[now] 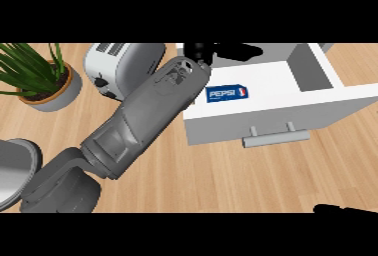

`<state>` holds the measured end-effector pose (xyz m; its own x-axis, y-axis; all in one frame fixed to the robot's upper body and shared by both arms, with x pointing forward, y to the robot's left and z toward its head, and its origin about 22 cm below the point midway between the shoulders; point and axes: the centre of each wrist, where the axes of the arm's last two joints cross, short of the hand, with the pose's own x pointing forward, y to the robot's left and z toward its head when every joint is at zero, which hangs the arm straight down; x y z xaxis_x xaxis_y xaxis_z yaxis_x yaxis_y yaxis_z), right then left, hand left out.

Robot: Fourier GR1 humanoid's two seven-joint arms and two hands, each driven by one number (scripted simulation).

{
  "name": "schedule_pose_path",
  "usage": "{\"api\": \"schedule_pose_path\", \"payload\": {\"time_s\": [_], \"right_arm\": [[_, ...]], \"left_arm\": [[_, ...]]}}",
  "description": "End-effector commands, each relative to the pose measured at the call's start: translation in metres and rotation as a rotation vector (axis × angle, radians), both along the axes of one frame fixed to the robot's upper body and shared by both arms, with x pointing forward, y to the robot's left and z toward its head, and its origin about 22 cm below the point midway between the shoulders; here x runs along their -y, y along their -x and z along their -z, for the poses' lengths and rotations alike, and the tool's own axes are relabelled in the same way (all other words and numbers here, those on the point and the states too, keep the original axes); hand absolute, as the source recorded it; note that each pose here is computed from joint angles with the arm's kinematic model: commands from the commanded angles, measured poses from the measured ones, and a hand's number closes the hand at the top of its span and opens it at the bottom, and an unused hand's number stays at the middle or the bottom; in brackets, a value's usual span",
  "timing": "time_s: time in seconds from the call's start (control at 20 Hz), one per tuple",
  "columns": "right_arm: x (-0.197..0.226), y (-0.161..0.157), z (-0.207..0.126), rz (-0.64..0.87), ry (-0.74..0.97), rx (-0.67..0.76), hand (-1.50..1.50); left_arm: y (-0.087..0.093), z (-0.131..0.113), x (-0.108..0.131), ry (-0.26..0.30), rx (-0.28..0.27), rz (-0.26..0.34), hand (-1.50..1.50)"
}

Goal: Pick up the can, place it into the drawer and close the drawer

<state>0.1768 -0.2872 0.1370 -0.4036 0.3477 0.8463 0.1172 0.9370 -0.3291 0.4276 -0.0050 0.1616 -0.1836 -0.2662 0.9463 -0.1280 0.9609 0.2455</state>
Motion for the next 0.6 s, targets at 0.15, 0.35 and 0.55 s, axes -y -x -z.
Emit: {"api": "schedule_pose_path", "payload": {"time_s": [0.15, 0.35, 0.55], "right_arm": [[-0.013, -0.008, -0.011, -0.015, 0.190, 0.067, -1.50], [-0.008, -0.012, -0.017, 0.038, 0.341, 0.081, -1.50], [-0.036, -0.021, -0.015, 0.049, 0.496, 0.081, -1.50]], "left_arm": [[0.003, -0.009, 0.005, 0.083, 0.025, 0.015, -1.50], [0.003, -0.028, 0.013, 0.098, 0.040, 0.002, -1.50], [0.007, -0.016, 0.012, 0.096, 0.061, 0.001, -1.50]]}}
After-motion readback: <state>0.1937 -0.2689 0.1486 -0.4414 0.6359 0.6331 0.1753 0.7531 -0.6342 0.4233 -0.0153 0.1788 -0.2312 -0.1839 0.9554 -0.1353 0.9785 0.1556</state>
